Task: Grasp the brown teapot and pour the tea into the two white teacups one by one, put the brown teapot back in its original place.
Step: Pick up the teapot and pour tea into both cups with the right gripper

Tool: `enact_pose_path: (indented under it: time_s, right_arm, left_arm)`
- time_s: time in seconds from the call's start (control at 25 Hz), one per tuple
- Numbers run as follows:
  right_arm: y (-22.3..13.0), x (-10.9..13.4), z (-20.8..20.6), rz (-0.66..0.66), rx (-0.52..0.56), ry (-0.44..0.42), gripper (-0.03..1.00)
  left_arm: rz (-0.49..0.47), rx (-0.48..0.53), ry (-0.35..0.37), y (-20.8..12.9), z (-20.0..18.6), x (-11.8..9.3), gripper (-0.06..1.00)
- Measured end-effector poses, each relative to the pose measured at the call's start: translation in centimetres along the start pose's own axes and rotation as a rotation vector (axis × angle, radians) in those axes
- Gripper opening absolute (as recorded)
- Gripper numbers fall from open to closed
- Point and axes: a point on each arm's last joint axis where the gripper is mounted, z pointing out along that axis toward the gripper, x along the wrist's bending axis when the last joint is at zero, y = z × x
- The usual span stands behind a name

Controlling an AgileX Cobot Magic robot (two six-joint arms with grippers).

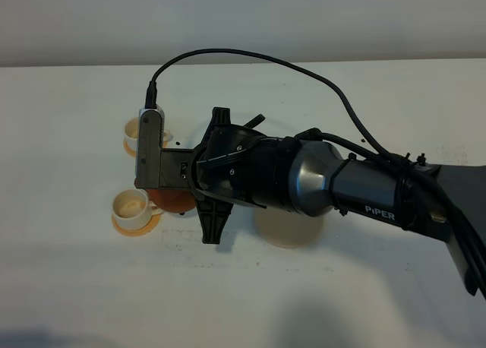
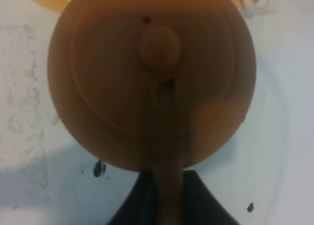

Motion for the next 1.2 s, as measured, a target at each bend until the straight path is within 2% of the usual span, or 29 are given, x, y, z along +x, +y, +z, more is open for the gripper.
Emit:
enact_pose_path:
  time_s: [0.44,1.2]
  right_arm:
    - [0.35,0.06,-0.22,-0.053,0.004,-0.045,0.10]
    - [0.39,0.44,0.33,-0.117,0.034,-0.068,0.10]
  left_arm:
    - [0.000,0.000,0.000,0.00,0.00,0.00,0.55]
    - [0.000,0.000,0.000,0.00,0.00,0.00,0.55]
